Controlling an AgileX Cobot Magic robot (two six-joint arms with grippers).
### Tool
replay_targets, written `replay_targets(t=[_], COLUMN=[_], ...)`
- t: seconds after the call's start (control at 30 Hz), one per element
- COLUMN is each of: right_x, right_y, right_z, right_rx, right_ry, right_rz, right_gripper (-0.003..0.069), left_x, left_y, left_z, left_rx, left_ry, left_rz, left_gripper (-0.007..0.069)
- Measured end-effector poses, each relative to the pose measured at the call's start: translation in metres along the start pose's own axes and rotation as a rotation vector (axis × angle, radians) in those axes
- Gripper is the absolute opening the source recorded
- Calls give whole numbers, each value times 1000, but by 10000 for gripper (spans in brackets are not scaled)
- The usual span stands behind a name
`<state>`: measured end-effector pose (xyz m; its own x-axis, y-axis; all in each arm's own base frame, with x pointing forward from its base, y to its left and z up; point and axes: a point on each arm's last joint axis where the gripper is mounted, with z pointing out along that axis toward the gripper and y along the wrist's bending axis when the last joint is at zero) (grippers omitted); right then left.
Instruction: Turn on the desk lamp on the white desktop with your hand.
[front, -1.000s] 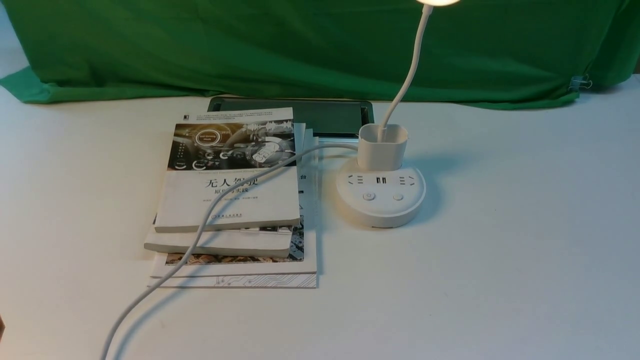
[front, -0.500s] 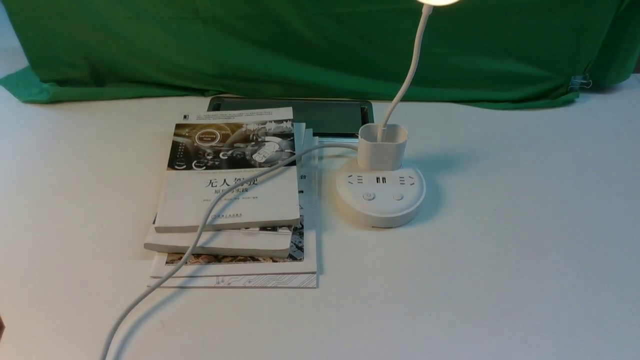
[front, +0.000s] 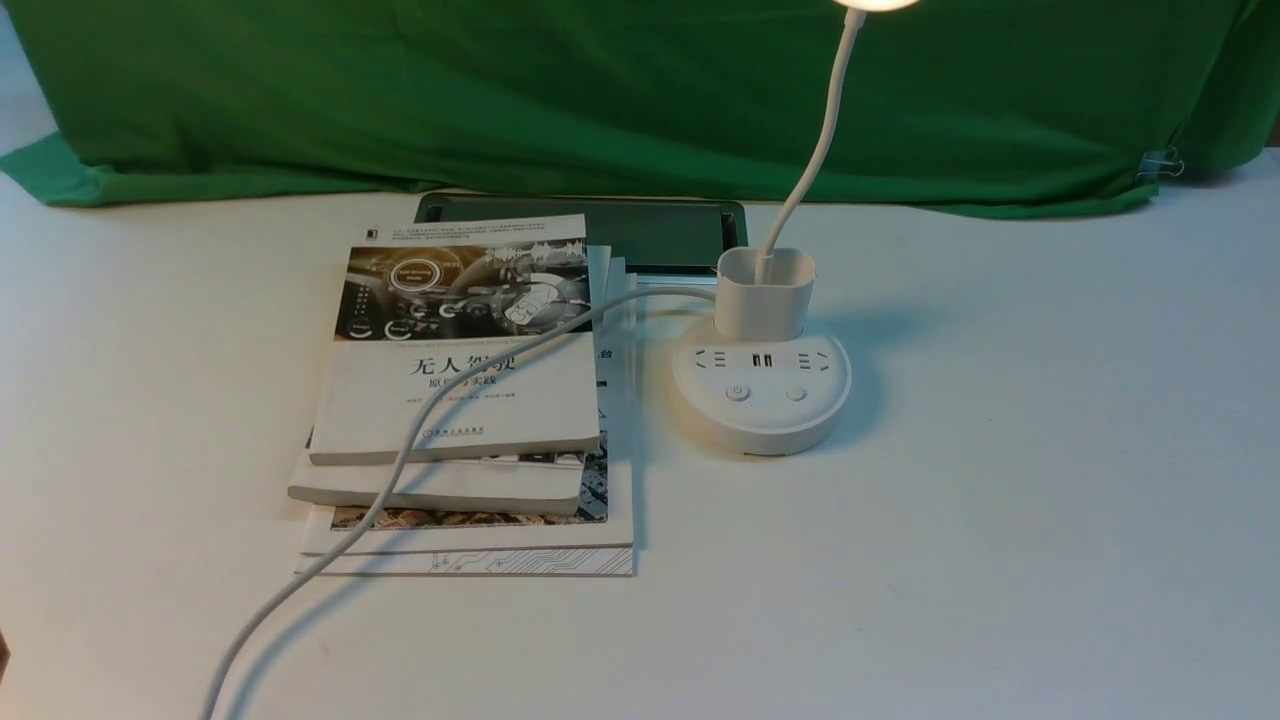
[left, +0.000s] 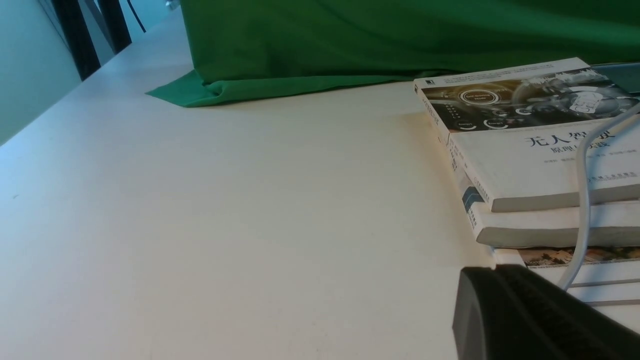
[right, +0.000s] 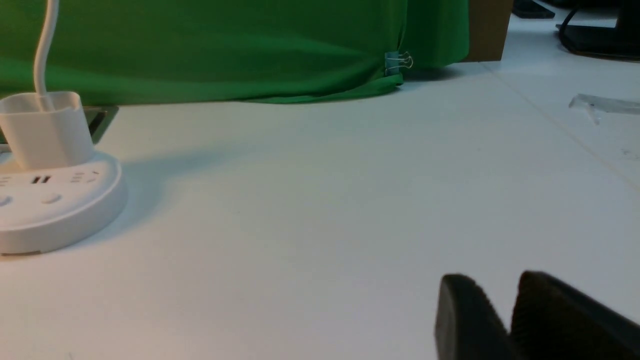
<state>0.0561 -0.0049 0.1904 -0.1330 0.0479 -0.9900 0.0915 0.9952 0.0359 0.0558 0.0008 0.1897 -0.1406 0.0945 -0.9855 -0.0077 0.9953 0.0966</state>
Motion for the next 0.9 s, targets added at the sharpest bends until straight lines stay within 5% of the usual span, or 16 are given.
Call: replay_targets(t=[0.9], right_x=[0], right_y=[0], right_z=[0], right_rx=[0], right_ry=[2], right_rz=[0], right_gripper=[226], left_x=[0], left_y=[0], left_z=[0], left_rx=[0], left_ry=[0], left_rz=[0], left_gripper=[21])
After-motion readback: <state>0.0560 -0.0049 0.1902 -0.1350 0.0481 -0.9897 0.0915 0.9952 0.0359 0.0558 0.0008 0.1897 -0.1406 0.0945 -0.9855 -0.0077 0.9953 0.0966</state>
